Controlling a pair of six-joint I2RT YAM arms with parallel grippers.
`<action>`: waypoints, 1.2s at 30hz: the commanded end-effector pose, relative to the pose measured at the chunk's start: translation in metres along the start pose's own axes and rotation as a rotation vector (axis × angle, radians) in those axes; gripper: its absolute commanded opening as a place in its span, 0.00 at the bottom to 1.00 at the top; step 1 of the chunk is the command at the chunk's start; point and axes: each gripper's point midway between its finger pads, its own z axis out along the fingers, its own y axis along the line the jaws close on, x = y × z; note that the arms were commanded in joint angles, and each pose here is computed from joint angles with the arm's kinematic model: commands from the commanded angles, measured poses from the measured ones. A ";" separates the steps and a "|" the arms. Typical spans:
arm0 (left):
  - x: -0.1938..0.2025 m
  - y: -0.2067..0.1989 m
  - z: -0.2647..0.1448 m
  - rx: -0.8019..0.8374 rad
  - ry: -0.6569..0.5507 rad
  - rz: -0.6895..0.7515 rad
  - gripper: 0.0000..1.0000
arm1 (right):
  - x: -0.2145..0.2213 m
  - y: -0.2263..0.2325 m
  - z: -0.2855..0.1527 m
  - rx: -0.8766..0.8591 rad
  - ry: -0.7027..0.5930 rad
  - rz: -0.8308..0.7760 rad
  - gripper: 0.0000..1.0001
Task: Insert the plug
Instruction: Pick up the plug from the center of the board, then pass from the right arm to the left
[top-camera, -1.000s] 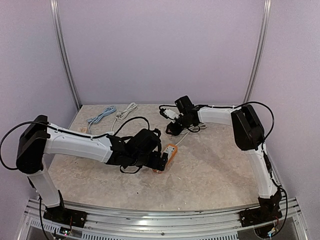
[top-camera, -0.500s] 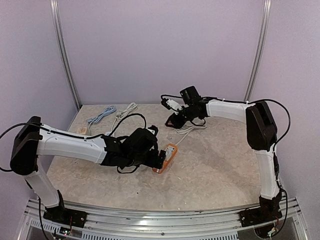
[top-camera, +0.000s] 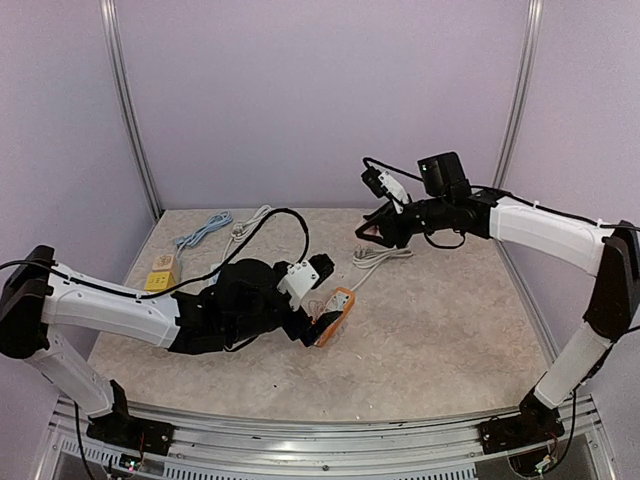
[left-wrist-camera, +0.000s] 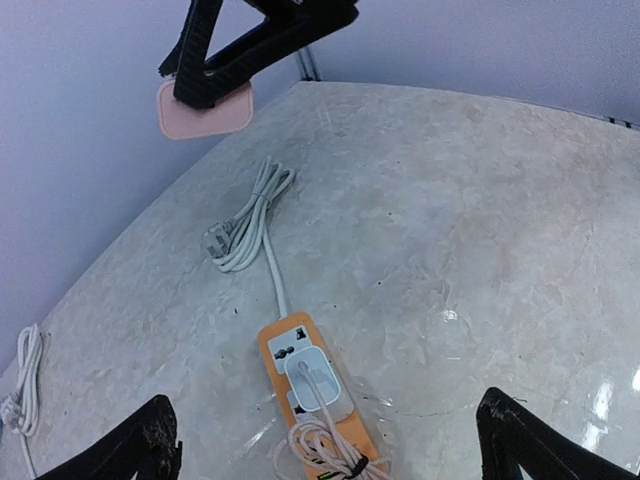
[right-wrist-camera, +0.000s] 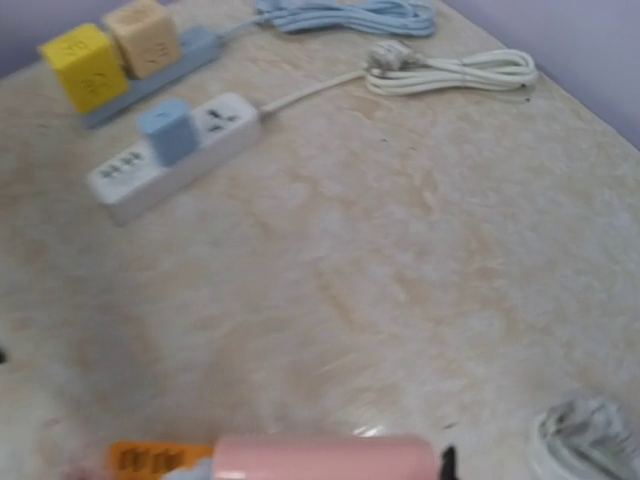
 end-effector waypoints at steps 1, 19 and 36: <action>-0.037 -0.024 -0.024 0.128 -0.301 0.374 0.99 | -0.005 0.031 -0.045 -0.064 -0.080 0.038 0.27; -0.068 -0.063 -0.042 0.430 -0.468 0.737 0.99 | 0.061 0.140 -0.123 -0.350 -0.066 0.168 0.27; -0.067 -0.100 -0.031 0.698 -0.491 0.783 0.86 | 0.078 0.189 -0.134 -0.586 -0.007 0.157 0.28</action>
